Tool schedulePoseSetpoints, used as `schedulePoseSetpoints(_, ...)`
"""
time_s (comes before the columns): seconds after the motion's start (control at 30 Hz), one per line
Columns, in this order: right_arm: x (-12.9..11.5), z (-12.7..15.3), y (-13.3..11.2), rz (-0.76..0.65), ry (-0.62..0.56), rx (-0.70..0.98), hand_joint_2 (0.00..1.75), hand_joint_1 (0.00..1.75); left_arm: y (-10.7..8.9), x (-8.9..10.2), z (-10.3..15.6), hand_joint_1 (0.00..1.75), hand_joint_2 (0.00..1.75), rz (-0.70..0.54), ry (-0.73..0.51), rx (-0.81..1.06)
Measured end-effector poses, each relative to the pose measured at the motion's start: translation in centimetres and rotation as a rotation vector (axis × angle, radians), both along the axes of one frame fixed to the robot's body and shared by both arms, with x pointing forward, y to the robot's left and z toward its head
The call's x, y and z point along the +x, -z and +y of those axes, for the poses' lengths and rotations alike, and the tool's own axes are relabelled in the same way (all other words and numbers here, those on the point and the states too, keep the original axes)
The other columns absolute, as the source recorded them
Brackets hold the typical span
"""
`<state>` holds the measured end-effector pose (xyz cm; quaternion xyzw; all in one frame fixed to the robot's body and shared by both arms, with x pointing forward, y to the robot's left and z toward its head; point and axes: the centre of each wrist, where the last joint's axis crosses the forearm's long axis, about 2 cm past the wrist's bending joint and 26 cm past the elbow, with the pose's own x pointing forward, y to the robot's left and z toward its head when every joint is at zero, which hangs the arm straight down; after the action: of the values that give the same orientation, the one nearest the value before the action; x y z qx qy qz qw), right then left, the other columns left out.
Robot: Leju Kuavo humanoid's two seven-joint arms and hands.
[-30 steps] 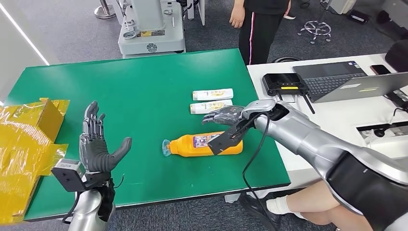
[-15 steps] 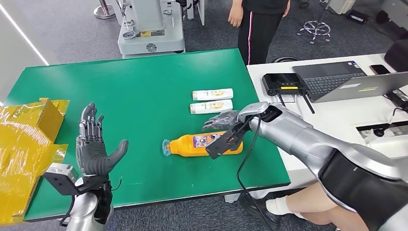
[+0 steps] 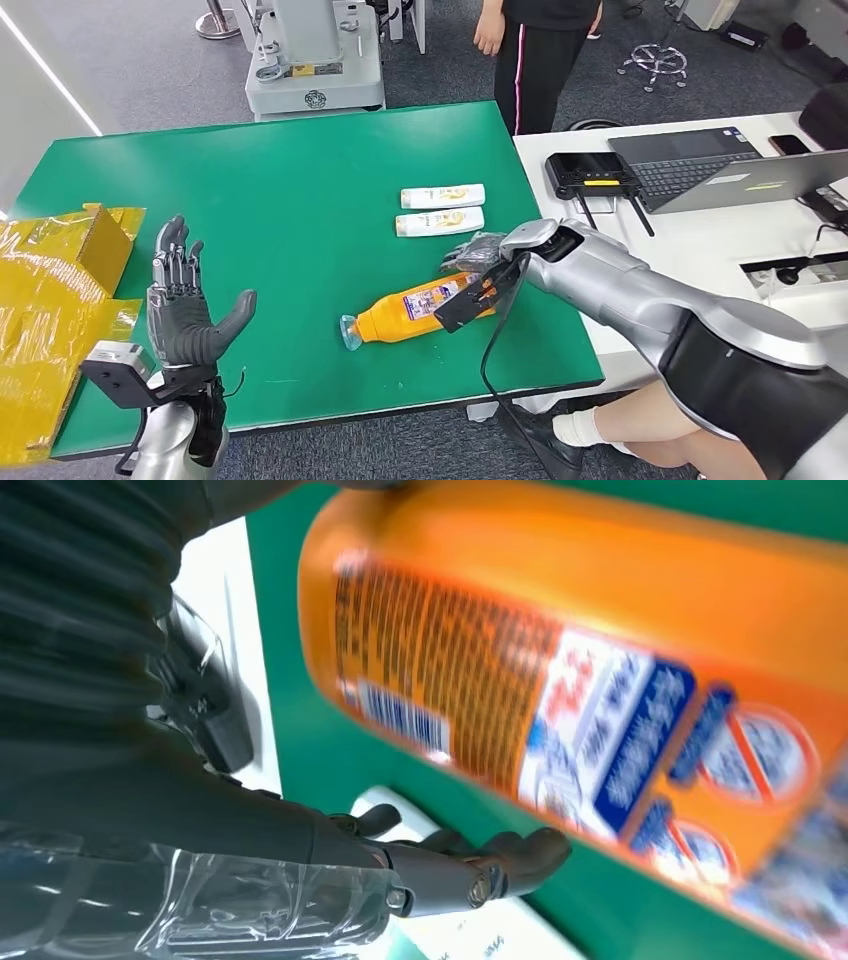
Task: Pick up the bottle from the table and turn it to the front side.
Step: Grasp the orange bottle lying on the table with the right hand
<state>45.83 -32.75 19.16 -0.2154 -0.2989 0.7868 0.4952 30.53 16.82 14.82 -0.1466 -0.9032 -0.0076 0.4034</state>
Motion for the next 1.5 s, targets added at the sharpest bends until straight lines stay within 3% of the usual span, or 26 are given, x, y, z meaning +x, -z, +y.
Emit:
schedulePoseSetpoints(0.5, -1.3, -1.4, 2.1, -0.024, 0.011, 0.031, 1.75, 0.0, 0.2, 0.0, 0.4, 0.0, 1.75, 0.004, -0.004, 0.005)
schedulePoseSetpoints(0.97, -3.4, -1.1, 5.6, -0.073, 0.0, 0.14, 1.75, 0.0, 0.3, -0.1, 0.4, 0.0, 1.75, 0.007, -0.004, 0.006)
schedulePoseSetpoints(1.3, -4.2, -0.8, 6.7, -0.079, 0.0, 0.163, 1.75, 0.0, 0.3, -0.1, 0.3, 0.0, 1.75, 0.008, -0.001, 0.005)
schedulePoseSetpoints(1.33, -4.2, -0.8, 6.8, -0.082, 0.0, 0.164, 1.75, 0.35, 0.3, -0.1, 0.3, 0.0, 1.75, 0.008, 0.0, 0.005)
schedulePoseSetpoints(1.43, -4.5, -0.8, 7.1, -0.089, -0.003, 0.169, 1.75, 1.66, 0.3, -0.1, 0.3, 0.0, 1.75, 0.012, 0.004, 0.006)
schedulePoseSetpoints(1.5, -4.6, -0.8, 7.2, -0.097, -0.008, 0.174, 1.75, 1.75, 0.3, -0.1, 0.3, 0.0, 1.75, 0.013, 0.007, 0.006)
